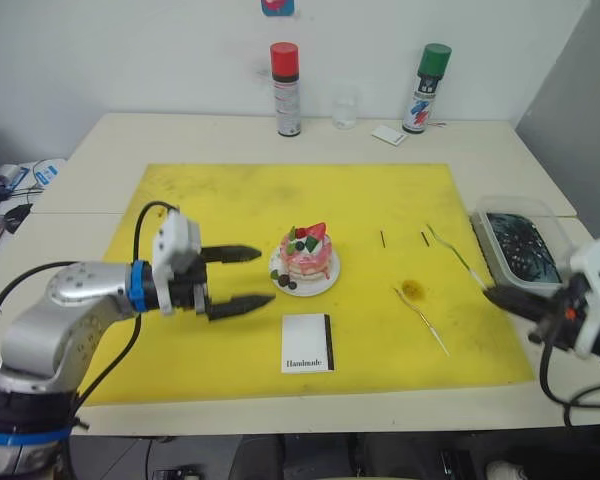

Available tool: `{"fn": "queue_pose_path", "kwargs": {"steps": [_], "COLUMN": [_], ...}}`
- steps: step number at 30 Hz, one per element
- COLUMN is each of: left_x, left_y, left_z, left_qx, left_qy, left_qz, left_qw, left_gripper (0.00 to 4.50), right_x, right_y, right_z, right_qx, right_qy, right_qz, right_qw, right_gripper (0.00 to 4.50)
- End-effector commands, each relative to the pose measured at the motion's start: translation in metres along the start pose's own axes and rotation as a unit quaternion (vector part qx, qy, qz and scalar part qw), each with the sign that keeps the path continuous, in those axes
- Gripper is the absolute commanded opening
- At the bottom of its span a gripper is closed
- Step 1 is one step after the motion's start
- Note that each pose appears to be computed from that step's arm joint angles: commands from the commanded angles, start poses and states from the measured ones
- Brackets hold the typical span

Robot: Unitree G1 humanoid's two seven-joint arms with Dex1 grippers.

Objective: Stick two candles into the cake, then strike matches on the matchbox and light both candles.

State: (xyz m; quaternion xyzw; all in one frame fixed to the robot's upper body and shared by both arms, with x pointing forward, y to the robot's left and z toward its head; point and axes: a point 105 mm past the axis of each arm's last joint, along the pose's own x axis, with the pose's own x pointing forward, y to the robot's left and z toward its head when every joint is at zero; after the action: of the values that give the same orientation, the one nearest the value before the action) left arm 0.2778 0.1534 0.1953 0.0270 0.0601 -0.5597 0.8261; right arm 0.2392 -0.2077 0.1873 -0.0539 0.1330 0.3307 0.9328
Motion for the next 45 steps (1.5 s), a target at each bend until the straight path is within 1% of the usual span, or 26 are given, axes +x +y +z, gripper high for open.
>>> {"fn": "queue_pose_path", "kwargs": {"steps": [1, 5, 7, 8, 10, 13, 15, 18, 21, 25, 32, 35, 43, 44, 45], "left_x": [0.009, 0.028, 0.039, 0.046, 0.054, 0.064, 0.066, 0.067, 0.067, 0.069, 0.072, 0.072, 0.073, 0.073, 0.073], "left_y": [0.0, -0.004, -0.007, -0.009, -0.013, -0.019, -0.022, -0.024, -0.025, -0.027, -0.027, -0.026, -0.026, -0.025, -0.024], "left_z": [0.031, 0.057, 0.069, 0.073, 0.076, 0.09, 0.094, 0.096, 0.097, 0.094, 0.092, 0.092, 0.088, 0.088, 0.088], "left_qx": [-0.091, -0.156, -0.18, -0.189, -0.204, -0.235, -0.26, -0.282, -0.289, -0.287, -0.284, -0.28, -0.276, -0.276, -0.275], "left_qy": [-0.069, -0.121, -0.145, -0.148, -0.148, -0.186, -0.196, -0.2, -0.193, -0.179, -0.181, -0.183, -0.182, -0.182, -0.182], "left_qz": [-0.014, -0.054, -0.076, -0.083, -0.093, -0.124, -0.143, -0.157, -0.168, -0.178, -0.182, -0.182, -0.181, -0.179, -0.178], "left_qw": [0.993, 0.979, 0.97, 0.967, 0.963, 0.946, 0.935, 0.925, 0.923, 0.924, 0.924, 0.925, 0.926, 0.927, 0.927], "left_gripper": [4.5, 4.5, 4.5, 4.5, 4.5, 4.5, 4.5, 4.5, 4.5, 4.5, 4.5, 3.87, 1.25, 1.01, 0.62], "right_x": [0.022, 0.045, 0.054, 0.059, 0.063, 0.072, 0.076, 0.079, 0.08, 0.081, 0.082, 0.082, 0.081, 0.081, 0.081], "right_y": [0.022, 0.037, 0.045, 0.049, 0.055, 0.067, 0.072, 0.078, 0.083, 0.091, 0.1, 0.101, 0.109, 0.11, 0.11], "right_z": [0.025, 0.053, 0.066, 0.072, 0.079, 0.089, 0.093, 0.095, 0.097, 0.098, 0.102, 0.103, 0.104, 0.104, 0.104], "right_qx": [0.016, 0.057, 0.089, 0.105, 0.125, 0.163, 0.182, 0.204, 0.219, 0.233, 0.248, 0.255, 0.265, 0.266, 0.267], "right_qy": [-0.054, -0.117, -0.147, -0.159, -0.17, -0.186, -0.19, -0.19, -0.188, -0.186, -0.185, -0.184, -0.177, -0.176, -0.175], "right_qz": [0.059, 0.121, 0.155, 0.173, 0.194, 0.23, 0.243, 0.259, 0.271, 0.283, 0.297, 0.3, 0.313, 0.314, 0.314], "right_qw": [0.997, 0.984, 0.973, 0.966, 0.958, 0.941, 0.934, 0.925, 0.918, 0.912, 0.903, 0.901, 0.895, 0.894, 0.894], "right_gripper": [0.02, 0.02, 0.02, 0.02, 0.02, 0.02, 0.02, 0.02, 0.02, 0.02, 0.02, 0.0, 0.0, 0.0, 0.0]}}
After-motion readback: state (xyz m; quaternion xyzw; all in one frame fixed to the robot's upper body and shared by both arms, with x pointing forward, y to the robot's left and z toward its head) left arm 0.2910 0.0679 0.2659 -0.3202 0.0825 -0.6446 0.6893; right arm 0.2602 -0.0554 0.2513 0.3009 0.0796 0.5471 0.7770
